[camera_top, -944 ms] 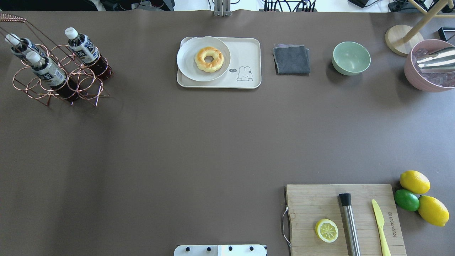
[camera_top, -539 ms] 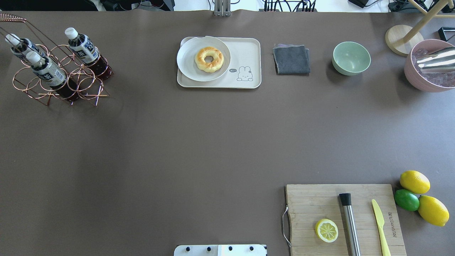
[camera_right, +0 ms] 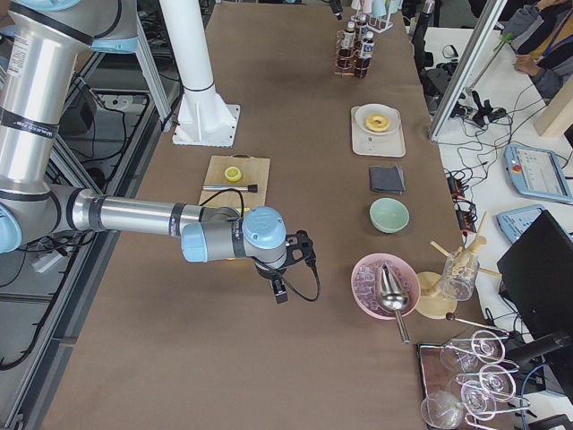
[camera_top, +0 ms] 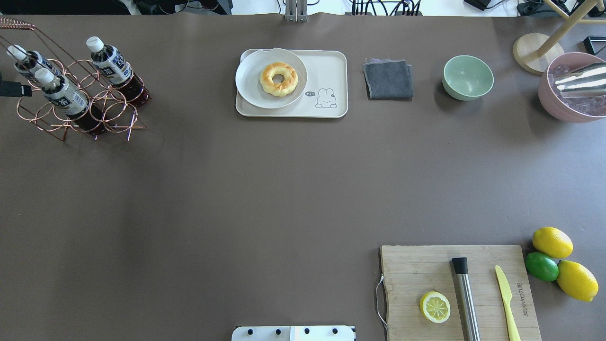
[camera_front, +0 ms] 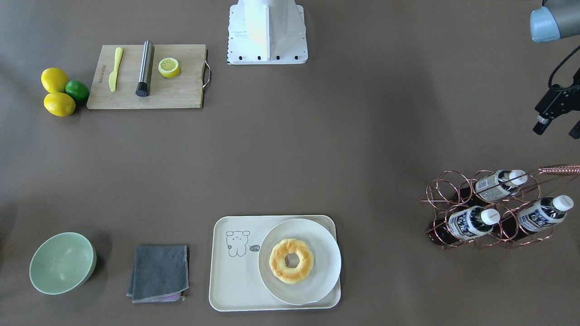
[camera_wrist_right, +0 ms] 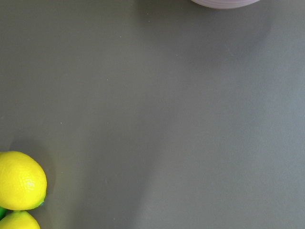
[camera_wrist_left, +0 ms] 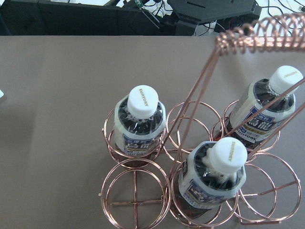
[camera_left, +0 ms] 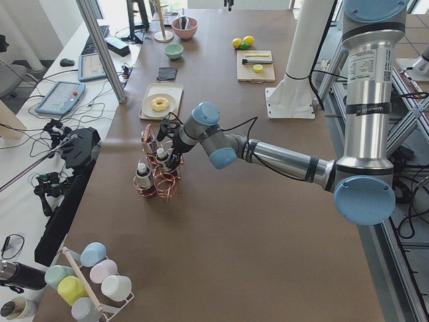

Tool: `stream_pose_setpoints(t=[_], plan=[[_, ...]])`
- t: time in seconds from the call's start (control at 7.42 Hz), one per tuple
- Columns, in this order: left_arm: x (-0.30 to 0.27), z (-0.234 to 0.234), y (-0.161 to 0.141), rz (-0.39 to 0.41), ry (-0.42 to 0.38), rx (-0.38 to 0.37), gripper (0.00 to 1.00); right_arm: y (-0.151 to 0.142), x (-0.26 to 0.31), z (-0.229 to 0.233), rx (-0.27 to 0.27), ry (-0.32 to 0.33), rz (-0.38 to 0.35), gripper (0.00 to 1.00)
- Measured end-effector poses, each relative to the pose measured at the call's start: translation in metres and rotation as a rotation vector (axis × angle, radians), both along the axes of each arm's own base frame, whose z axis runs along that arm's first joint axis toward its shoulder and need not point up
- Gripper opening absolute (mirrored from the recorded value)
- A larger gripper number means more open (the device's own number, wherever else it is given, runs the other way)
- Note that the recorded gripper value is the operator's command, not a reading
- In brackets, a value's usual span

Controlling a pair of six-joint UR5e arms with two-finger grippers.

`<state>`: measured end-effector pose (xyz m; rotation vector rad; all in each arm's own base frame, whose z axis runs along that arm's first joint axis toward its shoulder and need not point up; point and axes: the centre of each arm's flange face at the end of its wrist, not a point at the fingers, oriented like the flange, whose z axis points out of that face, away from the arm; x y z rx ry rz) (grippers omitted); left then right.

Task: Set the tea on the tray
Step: 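Lower the left gripper over a tea bottle in the copper rack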

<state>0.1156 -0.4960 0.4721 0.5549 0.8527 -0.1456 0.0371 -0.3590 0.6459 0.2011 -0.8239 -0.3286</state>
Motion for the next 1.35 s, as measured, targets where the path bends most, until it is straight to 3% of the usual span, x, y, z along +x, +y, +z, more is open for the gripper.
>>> stream_pose_setpoints(t=[0.54, 0.81, 1.08, 1.21, 1.35], plan=[[0.023, -0.015, -0.019, -0.005, -0.011, 0.039, 0.86, 0.0, 0.0, 0.0, 0.007, 0.001, 0.003, 1.0], [0.035, -0.016, -0.037, -0.003, -0.021, 0.046, 0.71, 0.0, 0.0, 0.001, 0.008, 0.0, 0.005, 1.0], [0.039, -0.013, -0.045, -0.001, -0.027, 0.044, 0.7, -0.001, 0.0, 0.001, 0.007, -0.001, 0.006, 1.0], [0.04, -0.012, -0.047, -0.001, -0.028, 0.042, 0.58, -0.001, 0.0, 0.001, 0.006, -0.001, 0.006, 1.0], [0.041, -0.012, -0.048, -0.002, -0.029, 0.042, 0.33, -0.001, 0.0, 0.002, 0.005, 0.0, 0.005, 1.0]])
